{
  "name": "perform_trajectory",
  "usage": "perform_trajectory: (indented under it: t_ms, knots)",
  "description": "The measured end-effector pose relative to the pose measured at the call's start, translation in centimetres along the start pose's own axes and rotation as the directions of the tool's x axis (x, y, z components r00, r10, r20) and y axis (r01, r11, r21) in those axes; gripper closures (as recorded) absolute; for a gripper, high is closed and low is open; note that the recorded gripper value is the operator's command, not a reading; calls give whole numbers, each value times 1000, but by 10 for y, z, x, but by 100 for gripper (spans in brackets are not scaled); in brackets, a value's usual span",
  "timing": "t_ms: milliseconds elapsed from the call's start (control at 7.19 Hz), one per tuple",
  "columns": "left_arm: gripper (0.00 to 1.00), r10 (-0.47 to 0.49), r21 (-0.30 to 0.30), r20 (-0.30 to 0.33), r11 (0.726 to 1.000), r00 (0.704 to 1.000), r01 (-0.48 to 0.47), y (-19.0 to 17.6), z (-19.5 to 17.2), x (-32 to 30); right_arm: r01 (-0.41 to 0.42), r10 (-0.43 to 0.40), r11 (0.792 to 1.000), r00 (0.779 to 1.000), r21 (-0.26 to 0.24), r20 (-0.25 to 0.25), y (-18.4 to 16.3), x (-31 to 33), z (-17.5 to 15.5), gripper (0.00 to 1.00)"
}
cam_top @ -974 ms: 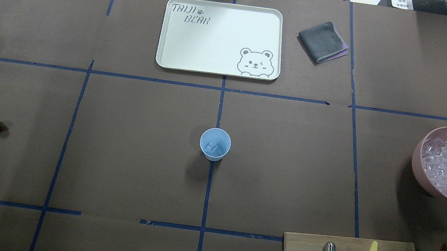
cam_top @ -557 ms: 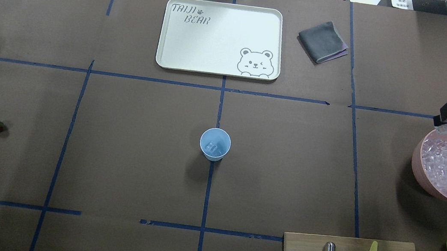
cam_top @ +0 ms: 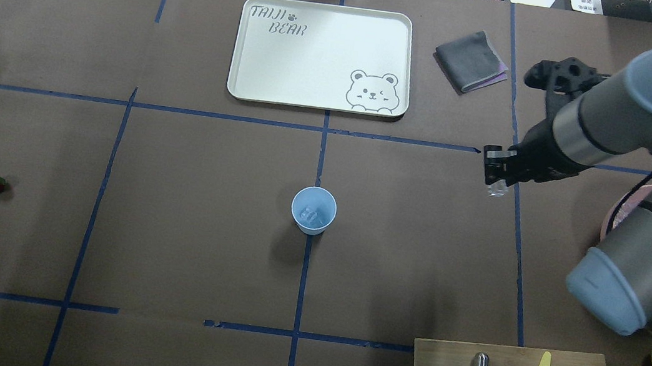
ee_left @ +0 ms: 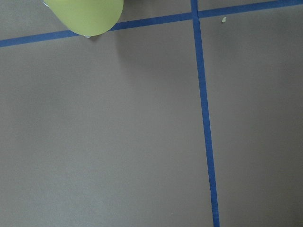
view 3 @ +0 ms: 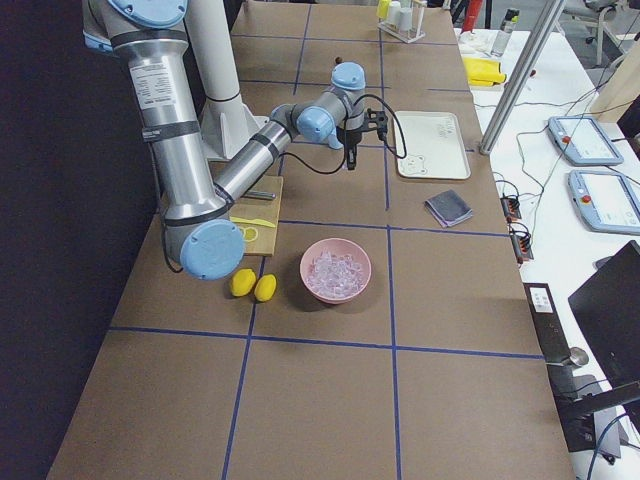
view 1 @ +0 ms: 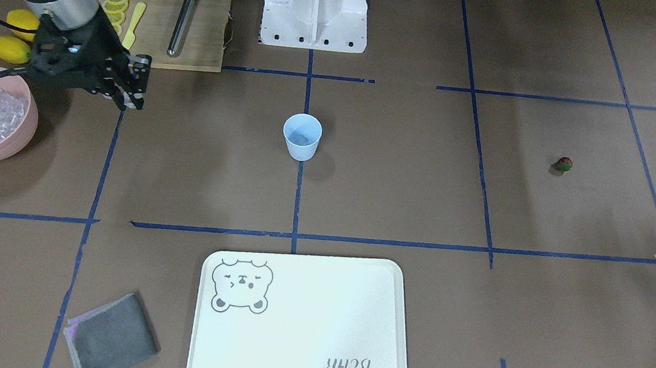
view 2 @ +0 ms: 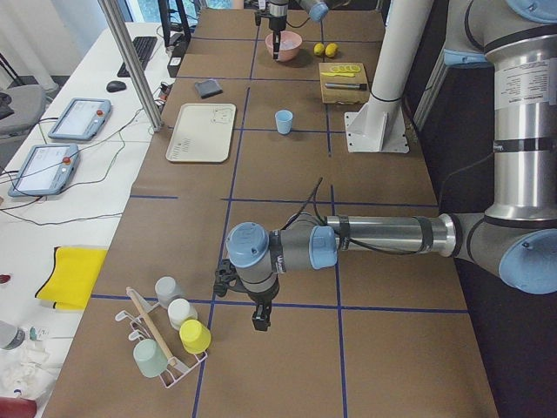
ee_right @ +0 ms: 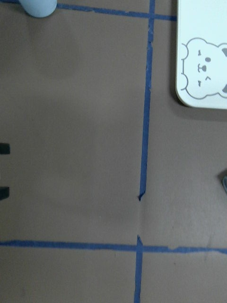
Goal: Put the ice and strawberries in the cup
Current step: 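Carry the ice cube over the light-blue cup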
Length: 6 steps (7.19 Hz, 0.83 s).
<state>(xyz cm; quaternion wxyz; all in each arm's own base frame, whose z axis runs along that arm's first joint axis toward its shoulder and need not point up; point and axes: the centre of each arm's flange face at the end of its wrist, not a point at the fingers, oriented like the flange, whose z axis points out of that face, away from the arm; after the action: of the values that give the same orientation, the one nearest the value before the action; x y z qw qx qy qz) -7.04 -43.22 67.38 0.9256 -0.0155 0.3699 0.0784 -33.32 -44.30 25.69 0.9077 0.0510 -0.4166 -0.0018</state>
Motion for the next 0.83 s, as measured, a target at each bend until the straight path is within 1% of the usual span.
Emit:
perform_trajectory:
  t_ms: [139, 557, 696, 835]
  knots:
    - [0, 1, 0, 0, 1000, 1000, -1, 0, 0, 0, -18, 18, 1000, 1000, 3, -5, 2, -44, 6, 91]
    - [0, 3, 2, 0, 1000, 1000, -3, 0, -1, 1, -67, 66, 997, 998, 27, 24, 20, -139, 12, 91]
    - [0, 3, 1, 0, 1000, 1000, -3, 0, -1, 1, -90, 89, 995, 996, 42, 22, 23, -171, 20, 91]
    - [0, 3, 2, -4, 1000, 1000, -3, 0, 0, 1, -106, 105, 993, 994, 55, 4, 22, -202, 35, 91]
